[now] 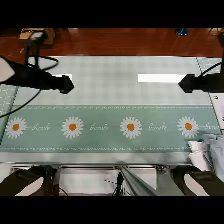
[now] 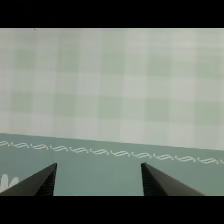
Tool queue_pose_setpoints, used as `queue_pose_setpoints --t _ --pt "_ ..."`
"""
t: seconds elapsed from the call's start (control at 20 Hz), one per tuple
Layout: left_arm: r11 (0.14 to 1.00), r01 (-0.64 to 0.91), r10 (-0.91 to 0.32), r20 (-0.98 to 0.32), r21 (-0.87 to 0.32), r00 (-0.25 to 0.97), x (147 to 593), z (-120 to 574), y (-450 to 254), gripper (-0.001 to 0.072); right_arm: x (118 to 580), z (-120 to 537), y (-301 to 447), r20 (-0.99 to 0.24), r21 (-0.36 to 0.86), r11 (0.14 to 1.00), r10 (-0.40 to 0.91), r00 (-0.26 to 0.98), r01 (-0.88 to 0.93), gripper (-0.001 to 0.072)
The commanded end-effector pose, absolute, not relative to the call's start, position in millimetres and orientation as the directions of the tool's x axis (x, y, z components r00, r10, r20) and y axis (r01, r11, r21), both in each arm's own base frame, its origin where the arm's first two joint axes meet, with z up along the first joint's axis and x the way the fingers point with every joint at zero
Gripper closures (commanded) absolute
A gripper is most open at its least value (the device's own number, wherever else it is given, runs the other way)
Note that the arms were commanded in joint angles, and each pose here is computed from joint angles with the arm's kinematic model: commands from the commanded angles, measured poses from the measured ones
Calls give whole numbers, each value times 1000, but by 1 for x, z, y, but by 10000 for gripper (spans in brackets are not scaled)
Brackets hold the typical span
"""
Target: Fold the shirts.
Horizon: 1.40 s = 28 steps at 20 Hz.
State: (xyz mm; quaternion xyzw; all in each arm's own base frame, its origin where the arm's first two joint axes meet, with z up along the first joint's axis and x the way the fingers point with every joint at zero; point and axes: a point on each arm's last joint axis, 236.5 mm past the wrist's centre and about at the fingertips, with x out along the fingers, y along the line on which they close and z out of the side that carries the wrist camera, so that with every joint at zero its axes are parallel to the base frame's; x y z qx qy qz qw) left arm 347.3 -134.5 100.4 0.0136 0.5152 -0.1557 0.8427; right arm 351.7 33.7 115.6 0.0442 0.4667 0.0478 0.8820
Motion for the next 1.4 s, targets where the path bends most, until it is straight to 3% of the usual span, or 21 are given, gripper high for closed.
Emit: queue_pose_setpoints --t 0.0,1.35 --pt "968 249 -125 -930 -37 346 336 75 -133 2 338 89 55 -884 158 986 167 437 -56 104" --pt "967 252 -118 -939 -34 324 334 69 -134 5 336 88 55 -887 152 986 167 431 -69 106"
